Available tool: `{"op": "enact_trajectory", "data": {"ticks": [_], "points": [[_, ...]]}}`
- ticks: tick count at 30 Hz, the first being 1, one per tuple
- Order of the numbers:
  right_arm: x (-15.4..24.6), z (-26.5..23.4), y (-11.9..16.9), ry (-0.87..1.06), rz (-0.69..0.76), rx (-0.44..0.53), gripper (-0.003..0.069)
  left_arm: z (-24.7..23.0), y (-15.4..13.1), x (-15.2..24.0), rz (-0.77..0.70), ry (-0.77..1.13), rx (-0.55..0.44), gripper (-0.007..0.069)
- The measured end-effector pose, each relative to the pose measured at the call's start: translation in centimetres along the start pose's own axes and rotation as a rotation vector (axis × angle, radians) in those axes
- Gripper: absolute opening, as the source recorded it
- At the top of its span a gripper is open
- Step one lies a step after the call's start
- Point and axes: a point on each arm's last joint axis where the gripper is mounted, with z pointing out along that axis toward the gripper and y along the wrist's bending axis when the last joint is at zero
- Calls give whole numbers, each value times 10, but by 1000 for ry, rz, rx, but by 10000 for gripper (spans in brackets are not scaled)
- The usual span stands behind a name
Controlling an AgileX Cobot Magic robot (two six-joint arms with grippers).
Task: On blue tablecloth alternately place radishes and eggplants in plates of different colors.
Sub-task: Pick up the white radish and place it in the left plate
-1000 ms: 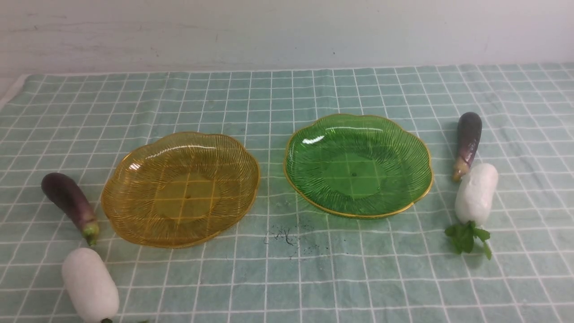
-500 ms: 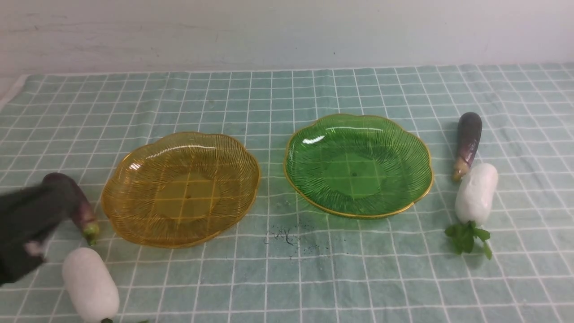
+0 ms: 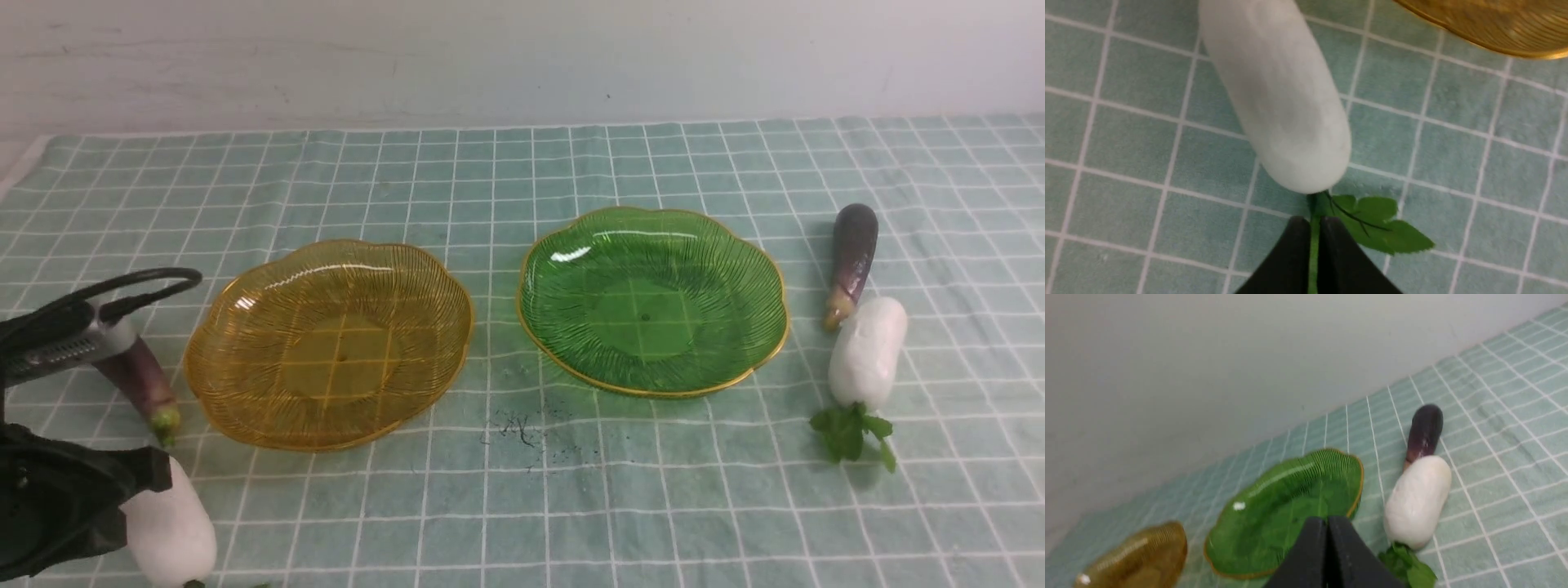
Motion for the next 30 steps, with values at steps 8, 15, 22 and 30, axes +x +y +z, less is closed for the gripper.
{"op": "enact_trajectory", "data": {"ticks": [8,15,22,30], "points": [[-52,31,34,326,-210,-52,-13,24,7,-13,-50,41,-5,46],[-49,51,43,411,-205,-158,-13,38,4,-23,-27,4,23,305],[-44,62,44,449,-215,-203,-13,67,6,-31,-128,24,1,608],[-38,100,40,665,-171,-165,-13,100,11,-30,-169,107,-35,494]]}}
